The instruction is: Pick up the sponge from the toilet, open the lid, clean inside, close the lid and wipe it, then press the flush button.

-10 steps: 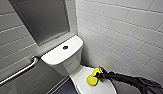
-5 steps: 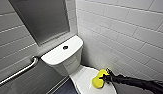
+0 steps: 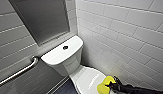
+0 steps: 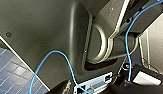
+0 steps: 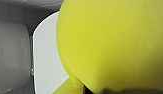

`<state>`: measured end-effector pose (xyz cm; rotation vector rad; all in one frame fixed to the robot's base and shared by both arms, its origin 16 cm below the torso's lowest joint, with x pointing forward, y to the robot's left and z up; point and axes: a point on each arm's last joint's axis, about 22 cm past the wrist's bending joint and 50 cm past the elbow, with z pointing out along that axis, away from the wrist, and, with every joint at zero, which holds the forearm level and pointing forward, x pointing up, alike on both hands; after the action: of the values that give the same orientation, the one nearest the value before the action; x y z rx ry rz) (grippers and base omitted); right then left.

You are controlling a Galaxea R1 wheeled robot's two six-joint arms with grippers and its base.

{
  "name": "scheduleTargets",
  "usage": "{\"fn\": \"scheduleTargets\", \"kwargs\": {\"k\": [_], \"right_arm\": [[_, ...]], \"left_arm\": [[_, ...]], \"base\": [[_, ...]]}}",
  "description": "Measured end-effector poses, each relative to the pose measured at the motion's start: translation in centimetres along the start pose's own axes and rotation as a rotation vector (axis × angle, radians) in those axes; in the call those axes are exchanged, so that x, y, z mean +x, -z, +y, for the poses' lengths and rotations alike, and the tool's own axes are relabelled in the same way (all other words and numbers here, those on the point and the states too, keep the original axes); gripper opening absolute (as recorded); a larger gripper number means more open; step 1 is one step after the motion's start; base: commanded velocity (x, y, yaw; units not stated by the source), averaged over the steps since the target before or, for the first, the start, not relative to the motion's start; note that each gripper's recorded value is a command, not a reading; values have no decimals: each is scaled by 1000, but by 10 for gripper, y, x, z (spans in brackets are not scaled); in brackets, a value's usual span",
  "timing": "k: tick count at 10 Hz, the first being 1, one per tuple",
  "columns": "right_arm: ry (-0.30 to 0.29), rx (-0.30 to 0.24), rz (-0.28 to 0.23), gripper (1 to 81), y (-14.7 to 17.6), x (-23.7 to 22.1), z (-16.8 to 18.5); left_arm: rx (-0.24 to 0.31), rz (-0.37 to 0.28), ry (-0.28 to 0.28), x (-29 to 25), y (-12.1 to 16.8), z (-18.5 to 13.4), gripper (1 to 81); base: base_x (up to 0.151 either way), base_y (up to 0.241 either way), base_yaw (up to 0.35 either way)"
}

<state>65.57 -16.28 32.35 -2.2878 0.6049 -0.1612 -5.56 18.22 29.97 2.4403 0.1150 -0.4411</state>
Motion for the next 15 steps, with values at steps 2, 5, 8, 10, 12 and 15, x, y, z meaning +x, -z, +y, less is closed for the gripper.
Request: {"fn": "scheduleTargets", "kwargs": {"k": [2,5,8,10,12,15], "right_arm": [[-9,14,-14,10,21,-13,5],[-30,6,30,10,73,-10,29],[-116,-77,22,10,100,-69,100],[-156,-104,30,10,119,-101,126],[-172,-72,41,10,138,-112,111],[-145,10,43,10,145,-104,64]], "left_arm": [[-4,1,0,0,0,1,811],[0,1,0,0,3,-2,811],[-34,17,-1,2,10,-1,811],[-32,18,-1,2,13,-5,811],[-42,20,-1,3,10,0,811],[-49,21,-1,4,7,5,811]], "base": [[0,0,0],[0,0,0],[0,0,0],[0,0,0],[0,0,0],[0,0,0]]}}
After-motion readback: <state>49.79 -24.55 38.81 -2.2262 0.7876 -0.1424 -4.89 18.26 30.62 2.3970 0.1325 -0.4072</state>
